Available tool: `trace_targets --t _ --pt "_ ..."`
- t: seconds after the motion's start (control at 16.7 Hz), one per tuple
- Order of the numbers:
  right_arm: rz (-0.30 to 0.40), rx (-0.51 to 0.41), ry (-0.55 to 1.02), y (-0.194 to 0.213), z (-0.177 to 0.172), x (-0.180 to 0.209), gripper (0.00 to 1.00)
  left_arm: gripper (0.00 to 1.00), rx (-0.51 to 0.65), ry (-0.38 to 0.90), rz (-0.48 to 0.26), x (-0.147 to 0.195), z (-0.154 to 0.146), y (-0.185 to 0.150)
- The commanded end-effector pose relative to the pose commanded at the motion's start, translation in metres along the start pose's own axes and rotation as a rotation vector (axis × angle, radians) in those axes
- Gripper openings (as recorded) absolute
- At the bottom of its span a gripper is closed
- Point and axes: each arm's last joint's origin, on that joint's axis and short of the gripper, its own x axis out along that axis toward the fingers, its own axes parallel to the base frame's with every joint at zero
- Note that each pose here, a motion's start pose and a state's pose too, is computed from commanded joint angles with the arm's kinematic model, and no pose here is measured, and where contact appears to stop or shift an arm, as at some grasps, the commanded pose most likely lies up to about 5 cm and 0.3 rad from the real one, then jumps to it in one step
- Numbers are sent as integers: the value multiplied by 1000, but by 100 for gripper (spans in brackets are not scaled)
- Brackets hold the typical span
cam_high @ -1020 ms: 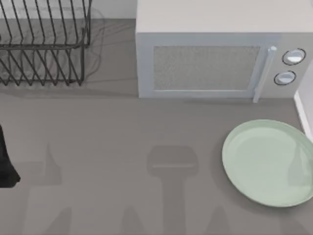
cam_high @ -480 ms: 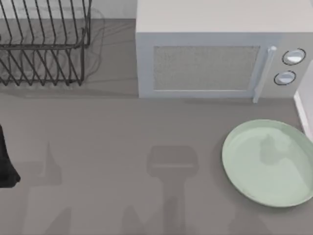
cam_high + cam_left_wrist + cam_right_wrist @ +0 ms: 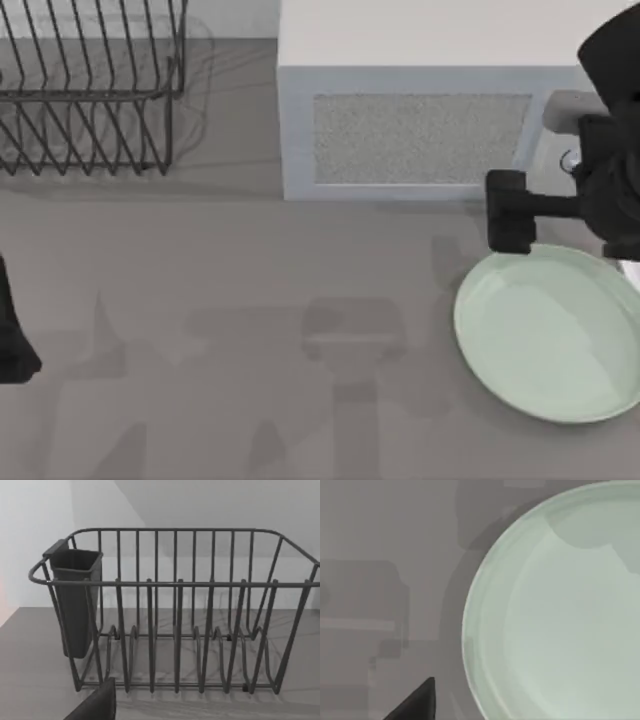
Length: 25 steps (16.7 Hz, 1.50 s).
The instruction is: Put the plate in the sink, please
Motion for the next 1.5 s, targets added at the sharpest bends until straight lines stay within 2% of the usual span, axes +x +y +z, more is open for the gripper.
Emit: trace_targets --t 0.24,0.48,0.9,1.32,1.5 --pt "-95 3 223 42 20 48 100 100 0 0 0 0 0 0" --pt "-152 2 321 63 24 73 100 100 0 0 0 0 0 0" --pt "-157 6 328 61 23 79 100 100 0 0 0 0 0 0" --pt "-148 3 315 52 0 154 100 100 0 0 0 0 0 0" --pt "-155 2 327 48 -9 170 100 100 0 0 0 0 0 0"
